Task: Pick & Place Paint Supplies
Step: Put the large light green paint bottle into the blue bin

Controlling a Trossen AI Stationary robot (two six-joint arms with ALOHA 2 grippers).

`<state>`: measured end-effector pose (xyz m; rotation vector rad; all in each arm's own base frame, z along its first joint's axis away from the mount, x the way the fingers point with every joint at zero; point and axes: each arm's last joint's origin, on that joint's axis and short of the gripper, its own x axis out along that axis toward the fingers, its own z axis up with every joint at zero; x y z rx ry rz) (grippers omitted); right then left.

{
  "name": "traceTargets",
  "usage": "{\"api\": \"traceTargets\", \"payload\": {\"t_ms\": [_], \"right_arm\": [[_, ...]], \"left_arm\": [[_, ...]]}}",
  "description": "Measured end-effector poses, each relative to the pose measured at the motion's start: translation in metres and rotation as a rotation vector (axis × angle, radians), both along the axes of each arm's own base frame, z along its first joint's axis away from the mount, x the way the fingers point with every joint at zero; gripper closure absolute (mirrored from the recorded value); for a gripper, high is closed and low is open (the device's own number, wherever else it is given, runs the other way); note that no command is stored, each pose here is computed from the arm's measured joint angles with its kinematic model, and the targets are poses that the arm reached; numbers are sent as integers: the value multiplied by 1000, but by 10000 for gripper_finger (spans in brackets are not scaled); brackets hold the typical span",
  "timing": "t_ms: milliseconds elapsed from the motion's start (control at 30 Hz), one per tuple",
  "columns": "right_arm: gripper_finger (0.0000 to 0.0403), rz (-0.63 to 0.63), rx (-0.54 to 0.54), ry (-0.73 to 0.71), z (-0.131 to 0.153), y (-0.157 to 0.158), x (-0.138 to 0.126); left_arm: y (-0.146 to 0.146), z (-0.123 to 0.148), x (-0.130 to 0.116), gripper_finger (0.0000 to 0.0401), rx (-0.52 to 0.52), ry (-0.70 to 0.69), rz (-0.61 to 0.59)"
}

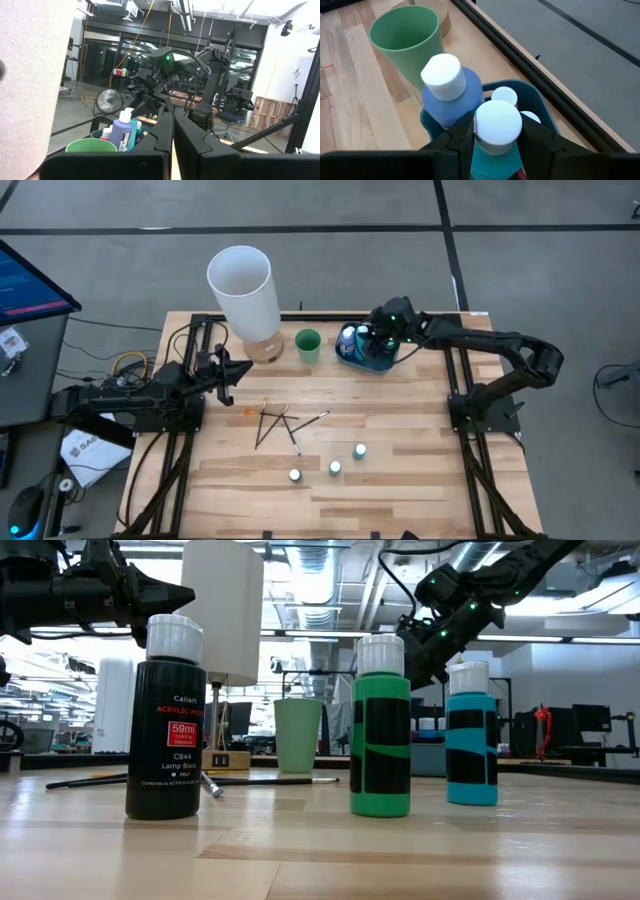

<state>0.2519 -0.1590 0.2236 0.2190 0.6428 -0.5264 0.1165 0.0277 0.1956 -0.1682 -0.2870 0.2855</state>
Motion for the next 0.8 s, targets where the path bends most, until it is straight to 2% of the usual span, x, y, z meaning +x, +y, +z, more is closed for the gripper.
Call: {"api": "traceTargets", "payload": {"t_ms": [533, 800], "right_arm": [[267, 23, -16, 23, 0, 1, -2], [239, 35, -26, 34, -1, 2, -2]], "left_arm": [[0, 0, 0, 399, 0, 0, 0], [0, 0, 0, 399, 0, 0, 0]]}}
